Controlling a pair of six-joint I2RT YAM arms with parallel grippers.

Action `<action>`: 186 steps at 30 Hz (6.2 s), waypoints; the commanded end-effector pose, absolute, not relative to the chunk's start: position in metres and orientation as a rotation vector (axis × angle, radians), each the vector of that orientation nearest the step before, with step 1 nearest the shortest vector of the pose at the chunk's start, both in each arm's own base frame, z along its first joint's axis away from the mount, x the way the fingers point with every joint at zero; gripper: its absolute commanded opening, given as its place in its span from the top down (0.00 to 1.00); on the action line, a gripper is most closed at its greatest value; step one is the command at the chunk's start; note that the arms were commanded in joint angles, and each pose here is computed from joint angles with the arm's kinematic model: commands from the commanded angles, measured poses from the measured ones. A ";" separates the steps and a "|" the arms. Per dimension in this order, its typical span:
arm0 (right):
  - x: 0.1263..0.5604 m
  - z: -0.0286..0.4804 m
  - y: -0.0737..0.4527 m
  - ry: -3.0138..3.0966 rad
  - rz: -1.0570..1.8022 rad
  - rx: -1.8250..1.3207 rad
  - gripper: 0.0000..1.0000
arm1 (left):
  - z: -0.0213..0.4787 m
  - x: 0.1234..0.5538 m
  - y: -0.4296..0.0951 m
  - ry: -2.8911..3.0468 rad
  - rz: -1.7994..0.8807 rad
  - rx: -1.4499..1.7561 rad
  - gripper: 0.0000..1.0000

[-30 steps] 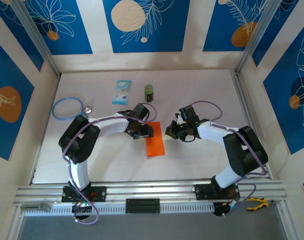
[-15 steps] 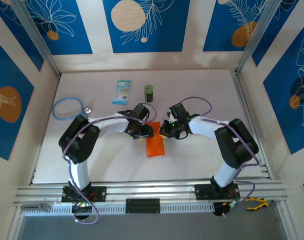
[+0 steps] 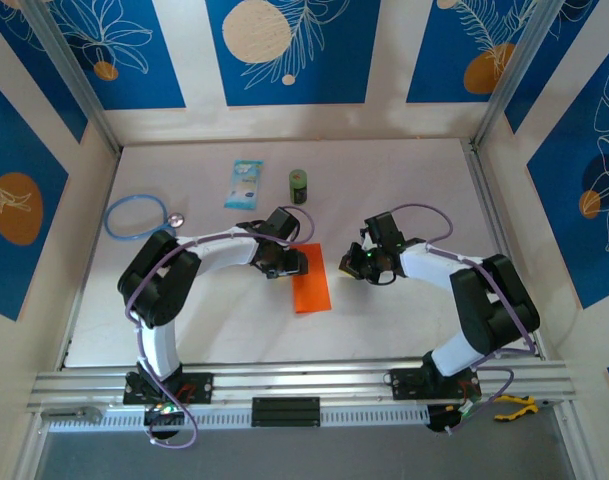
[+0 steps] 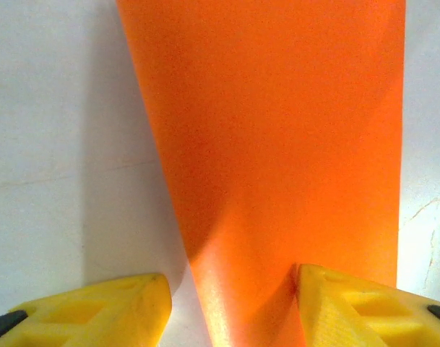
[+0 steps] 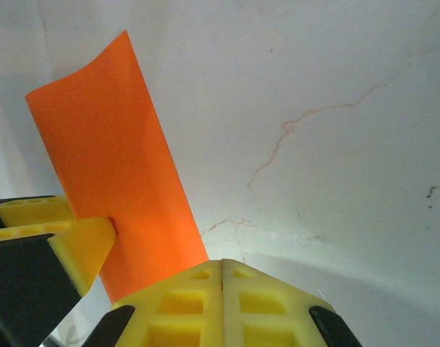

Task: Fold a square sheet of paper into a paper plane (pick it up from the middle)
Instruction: Hold the square sheet of paper at the center of the table, then first fold the square sheet of paper in half at the center of the table.

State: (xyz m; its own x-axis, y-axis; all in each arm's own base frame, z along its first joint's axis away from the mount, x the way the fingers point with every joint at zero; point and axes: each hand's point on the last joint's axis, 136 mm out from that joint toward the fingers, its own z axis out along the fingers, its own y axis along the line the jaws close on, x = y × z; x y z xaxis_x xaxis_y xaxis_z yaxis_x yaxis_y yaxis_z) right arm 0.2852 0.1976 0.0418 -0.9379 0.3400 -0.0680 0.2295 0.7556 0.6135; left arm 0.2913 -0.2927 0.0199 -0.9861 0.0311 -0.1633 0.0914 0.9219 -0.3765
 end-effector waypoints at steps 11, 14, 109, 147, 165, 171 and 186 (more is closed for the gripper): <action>0.285 0.058 0.216 2.737 1.084 0.378 1.00 | -0.029 0.269 -0.286 3.030 -0.487 0.101 0.45; 0.284 0.059 0.229 2.754 1.095 0.296 1.00 | -0.030 0.268 -0.286 3.032 -0.487 0.108 0.45; 0.250 -0.027 0.230 3.102 0.702 0.204 1.00 | 0.025 0.246 -0.302 2.833 -1.226 -0.065 1.00; 0.245 -0.028 0.225 3.100 0.681 0.223 1.00 | -0.001 0.197 -0.272 3.005 -0.983 0.048 1.00; 0.246 -0.027 0.225 3.098 0.674 0.219 1.00 | 0.043 0.215 -0.322 2.844 -1.247 0.078 1.00; 0.246 -0.028 0.224 3.097 0.672 0.224 1.00 | 0.010 0.194 -0.302 2.935 -1.154 0.044 1.00; 0.247 -0.029 0.222 3.097 0.670 0.227 1.00 | 0.002 0.160 -0.281 2.962 -1.145 0.114 1.00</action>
State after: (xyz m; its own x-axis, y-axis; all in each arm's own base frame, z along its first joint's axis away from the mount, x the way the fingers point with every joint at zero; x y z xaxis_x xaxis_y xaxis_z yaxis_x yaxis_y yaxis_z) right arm 0.2827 0.2616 0.0128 -0.9934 0.0978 -0.0599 0.0447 0.8112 0.5830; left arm 0.1863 -0.2952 0.0172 -0.9970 0.0385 -0.0675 0.0753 0.6938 -0.7163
